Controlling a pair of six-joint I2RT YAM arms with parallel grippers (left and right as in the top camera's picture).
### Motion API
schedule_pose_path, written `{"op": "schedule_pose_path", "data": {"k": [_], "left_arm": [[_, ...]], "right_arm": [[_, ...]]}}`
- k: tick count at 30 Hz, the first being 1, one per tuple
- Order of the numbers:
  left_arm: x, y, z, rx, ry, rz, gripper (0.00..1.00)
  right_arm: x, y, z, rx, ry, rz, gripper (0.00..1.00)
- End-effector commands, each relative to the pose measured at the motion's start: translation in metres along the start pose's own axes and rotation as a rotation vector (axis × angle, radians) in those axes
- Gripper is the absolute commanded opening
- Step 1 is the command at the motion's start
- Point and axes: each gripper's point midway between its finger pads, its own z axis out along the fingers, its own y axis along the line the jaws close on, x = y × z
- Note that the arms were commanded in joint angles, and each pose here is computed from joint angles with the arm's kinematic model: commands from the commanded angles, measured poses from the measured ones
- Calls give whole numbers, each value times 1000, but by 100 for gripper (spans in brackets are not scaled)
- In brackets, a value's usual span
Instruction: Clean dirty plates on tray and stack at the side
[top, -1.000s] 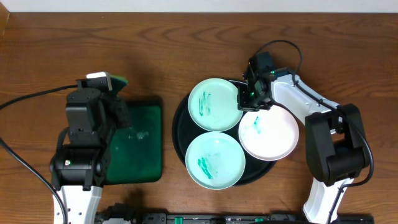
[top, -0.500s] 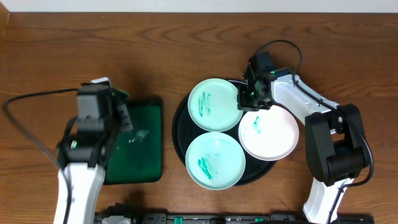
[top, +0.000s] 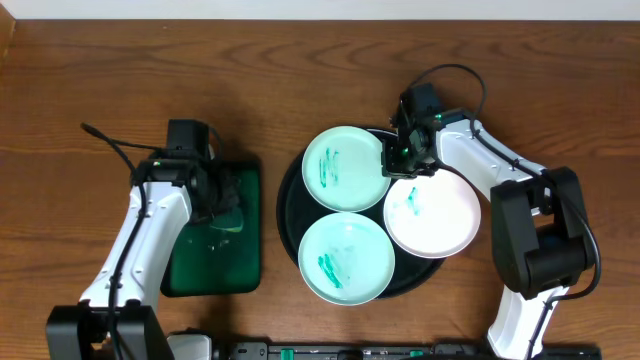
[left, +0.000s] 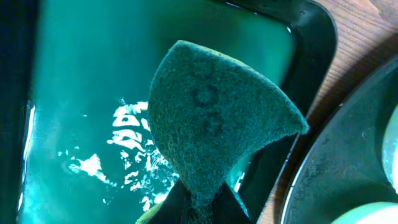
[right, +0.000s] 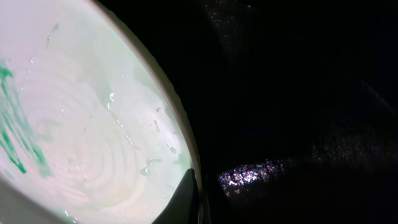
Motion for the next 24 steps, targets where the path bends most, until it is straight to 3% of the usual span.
{"op": "schedule_pose_path", "data": {"k": [1,10,24], "left_arm": [[-3,-13,-5,69,-7,8,7],[-15,-84,-23,431,-11,31,7],[-1,-213,-14,553,127,262,7]], "right_arm": [[3,-1,2,8,7,-18,1],[3,-1,2,4,8,-21,1],[3,1,2,-8,7,-24,1]]}}
